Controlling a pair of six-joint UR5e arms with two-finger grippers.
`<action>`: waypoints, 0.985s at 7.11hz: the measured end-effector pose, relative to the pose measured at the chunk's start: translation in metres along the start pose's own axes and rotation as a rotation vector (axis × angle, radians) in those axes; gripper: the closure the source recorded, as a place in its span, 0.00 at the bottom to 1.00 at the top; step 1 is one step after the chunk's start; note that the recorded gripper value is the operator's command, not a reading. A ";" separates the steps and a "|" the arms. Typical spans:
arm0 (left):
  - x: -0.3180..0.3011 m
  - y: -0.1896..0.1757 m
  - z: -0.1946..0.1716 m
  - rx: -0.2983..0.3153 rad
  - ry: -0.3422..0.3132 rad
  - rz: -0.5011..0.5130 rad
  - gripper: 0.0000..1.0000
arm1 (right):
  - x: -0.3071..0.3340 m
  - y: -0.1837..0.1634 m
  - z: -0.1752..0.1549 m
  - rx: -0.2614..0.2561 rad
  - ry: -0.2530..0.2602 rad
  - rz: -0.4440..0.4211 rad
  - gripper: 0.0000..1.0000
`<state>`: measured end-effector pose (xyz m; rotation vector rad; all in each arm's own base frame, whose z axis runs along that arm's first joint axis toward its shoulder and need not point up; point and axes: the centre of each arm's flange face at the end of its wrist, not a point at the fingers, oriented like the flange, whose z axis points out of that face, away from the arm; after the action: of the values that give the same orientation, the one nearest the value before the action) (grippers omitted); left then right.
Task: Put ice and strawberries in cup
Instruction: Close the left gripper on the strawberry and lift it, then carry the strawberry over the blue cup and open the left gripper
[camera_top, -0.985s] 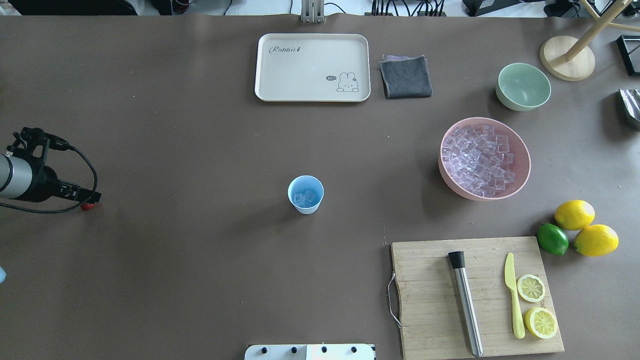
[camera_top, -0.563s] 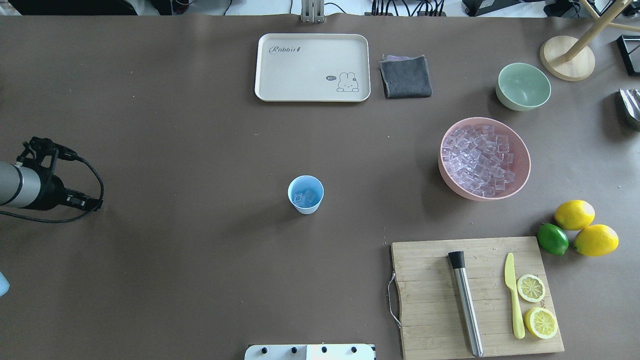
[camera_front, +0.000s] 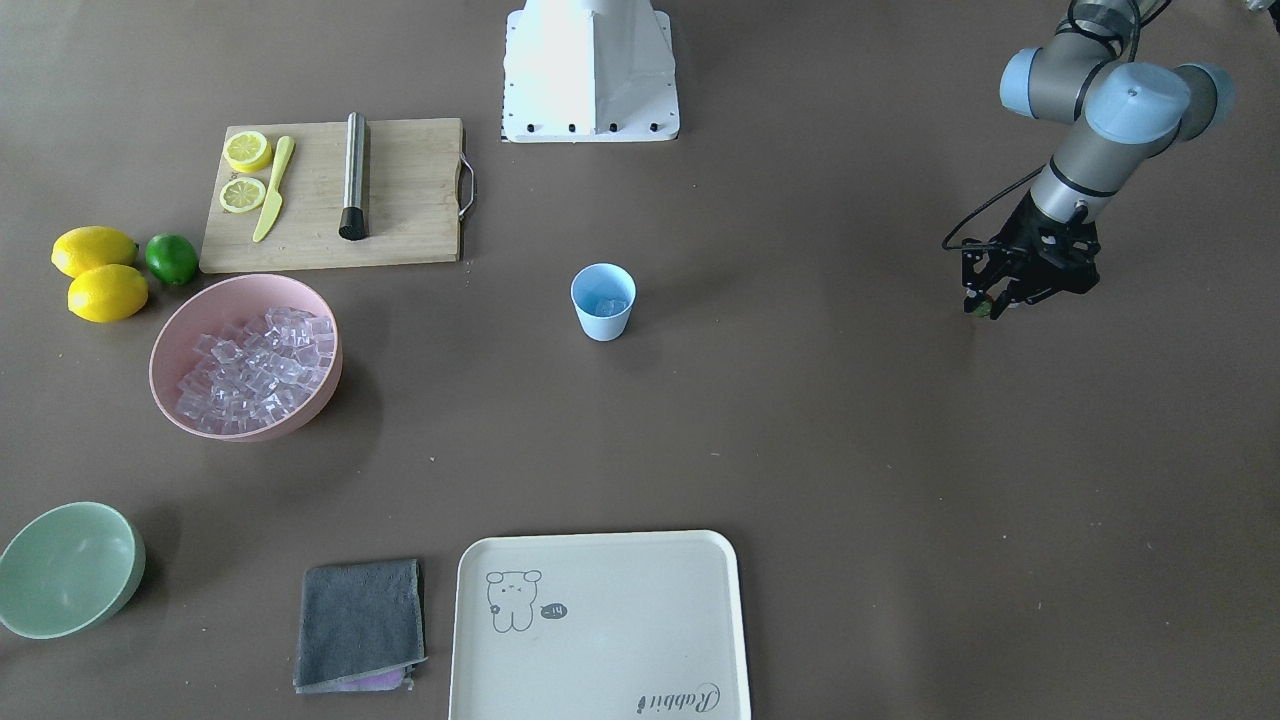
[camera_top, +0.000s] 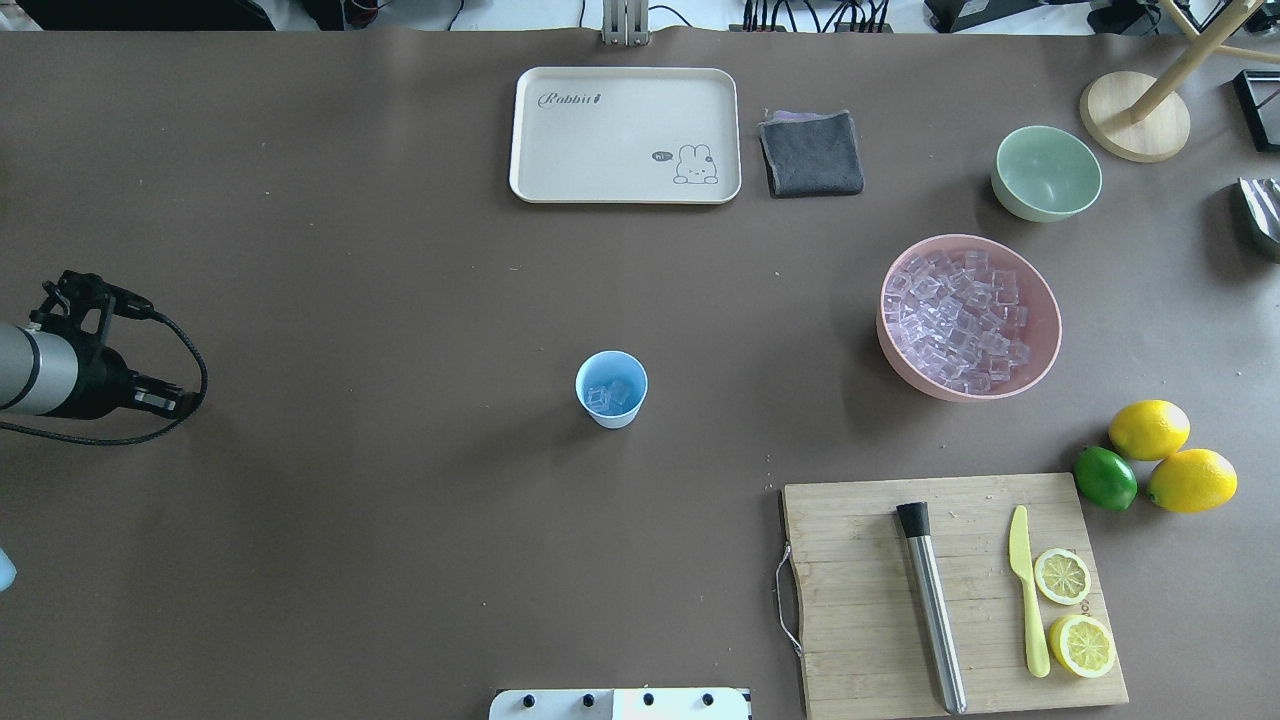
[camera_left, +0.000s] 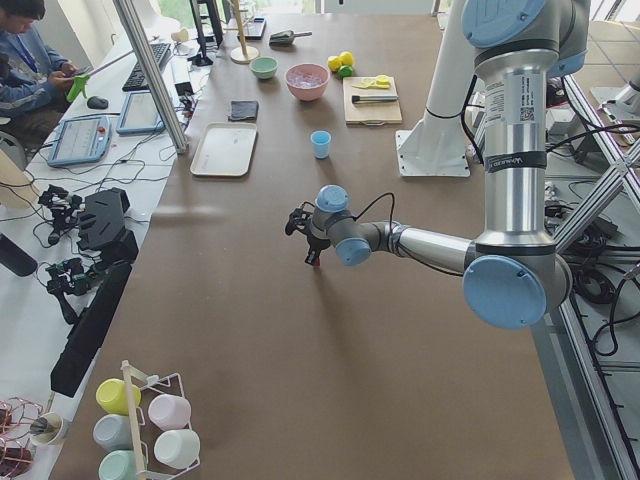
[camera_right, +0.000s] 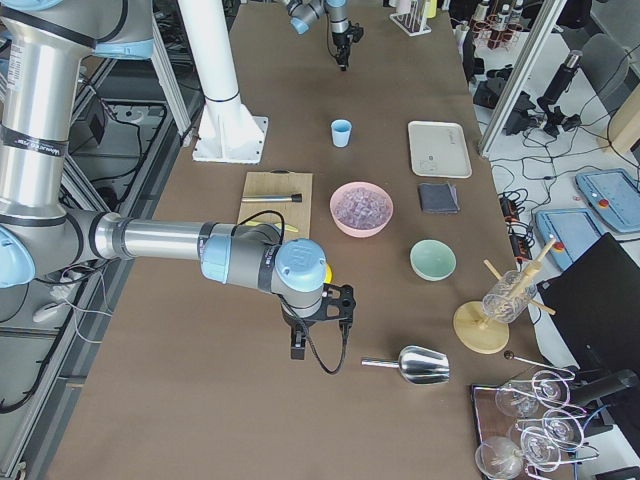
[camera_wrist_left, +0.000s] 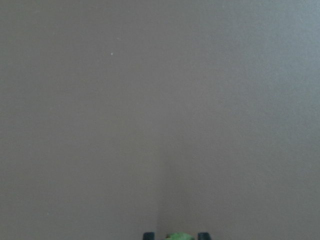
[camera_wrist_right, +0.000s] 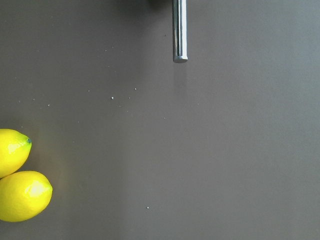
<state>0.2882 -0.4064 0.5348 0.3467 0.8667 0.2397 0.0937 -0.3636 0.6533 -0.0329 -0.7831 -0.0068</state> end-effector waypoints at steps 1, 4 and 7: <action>0.014 -0.010 -0.013 -0.003 0.070 -0.005 1.00 | 0.000 0.000 0.000 0.000 0.001 0.000 0.00; 0.115 -0.094 -0.043 0.056 0.280 -0.144 1.00 | 0.000 0.000 0.000 -0.001 0.001 0.001 0.00; 0.276 -0.118 -0.038 0.095 0.458 -0.294 1.00 | 0.001 0.001 0.001 -0.002 0.001 0.002 0.00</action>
<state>0.4393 -0.4118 0.2725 0.2508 1.3694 0.0006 0.0937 -0.3629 0.6543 -0.0354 -0.7823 -0.0059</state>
